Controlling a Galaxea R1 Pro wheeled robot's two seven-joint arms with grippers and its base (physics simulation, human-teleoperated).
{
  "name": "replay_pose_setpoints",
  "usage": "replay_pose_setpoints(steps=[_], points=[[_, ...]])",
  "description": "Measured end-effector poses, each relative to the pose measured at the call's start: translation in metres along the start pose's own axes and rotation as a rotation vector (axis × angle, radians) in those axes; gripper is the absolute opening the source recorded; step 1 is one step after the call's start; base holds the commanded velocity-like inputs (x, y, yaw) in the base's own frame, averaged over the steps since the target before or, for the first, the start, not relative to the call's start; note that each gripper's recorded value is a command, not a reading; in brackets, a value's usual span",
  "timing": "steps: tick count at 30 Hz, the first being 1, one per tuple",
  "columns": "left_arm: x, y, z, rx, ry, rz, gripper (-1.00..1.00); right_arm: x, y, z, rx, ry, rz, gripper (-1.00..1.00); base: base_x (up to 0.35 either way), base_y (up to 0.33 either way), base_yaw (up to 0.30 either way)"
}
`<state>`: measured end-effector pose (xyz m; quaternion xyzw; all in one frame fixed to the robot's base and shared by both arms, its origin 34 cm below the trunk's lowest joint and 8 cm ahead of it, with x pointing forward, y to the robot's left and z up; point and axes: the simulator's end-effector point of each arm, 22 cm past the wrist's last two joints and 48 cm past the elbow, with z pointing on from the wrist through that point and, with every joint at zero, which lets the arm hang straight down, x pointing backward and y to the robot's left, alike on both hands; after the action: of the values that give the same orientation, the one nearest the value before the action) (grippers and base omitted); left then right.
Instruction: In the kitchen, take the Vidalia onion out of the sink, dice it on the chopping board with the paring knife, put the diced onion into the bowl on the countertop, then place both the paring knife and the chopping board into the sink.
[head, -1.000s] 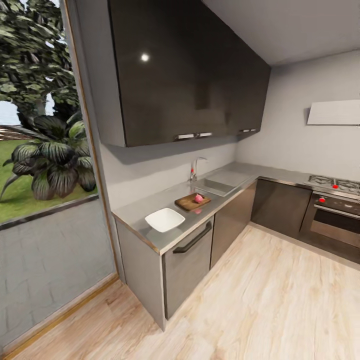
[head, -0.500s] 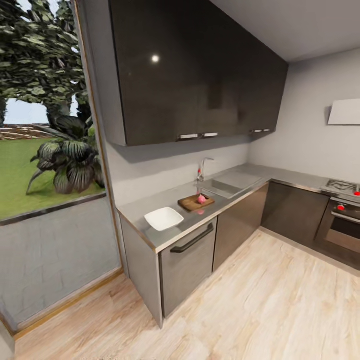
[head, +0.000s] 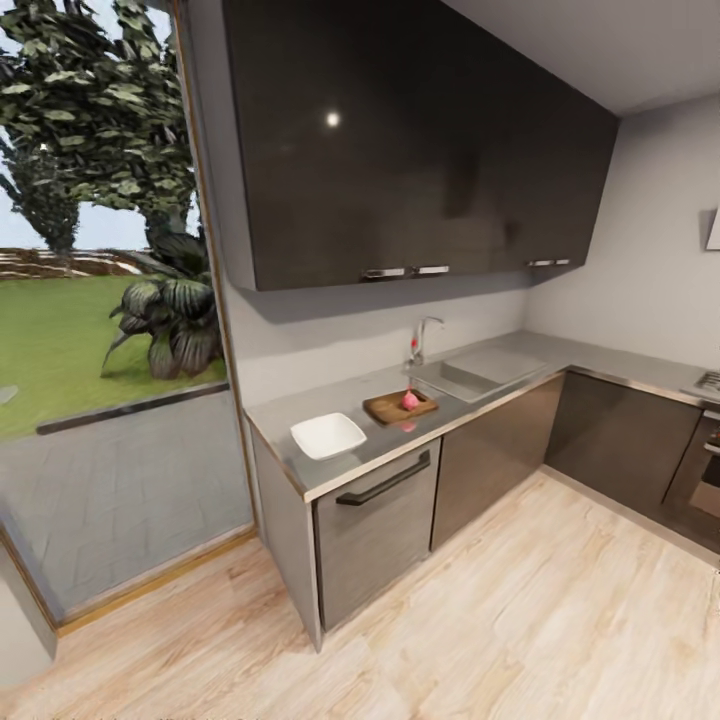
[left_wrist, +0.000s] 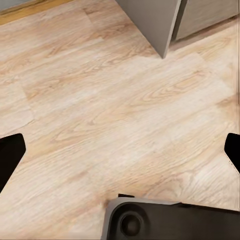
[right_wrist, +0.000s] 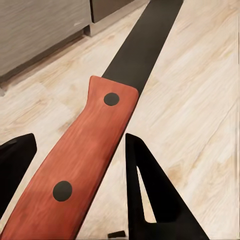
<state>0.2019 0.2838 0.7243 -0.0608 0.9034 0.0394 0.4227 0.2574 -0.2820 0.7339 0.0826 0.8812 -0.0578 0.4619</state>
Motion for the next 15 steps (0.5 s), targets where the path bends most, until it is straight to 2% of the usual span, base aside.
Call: replay_pose_setpoints(steps=[5,11,15], points=[[0.000,0.000,0.000,0.000,0.000,0.000,1.00,0.012,-0.001,-0.005,0.008,0.033,-0.005,-1.00,0.000,-0.322,0.008],[0.000,0.000,0.000,0.000,0.000,0.000,1.00,0.045,-0.019,-0.020,0.034,0.113,-0.048,-1.00,0.000,-0.322,0.001],[0.000,0.000,0.000,0.000,0.000,0.000,1.00,0.053,-0.023,-0.025,0.040,0.133,-0.061,-1.00,0.000,-0.322,0.000]])
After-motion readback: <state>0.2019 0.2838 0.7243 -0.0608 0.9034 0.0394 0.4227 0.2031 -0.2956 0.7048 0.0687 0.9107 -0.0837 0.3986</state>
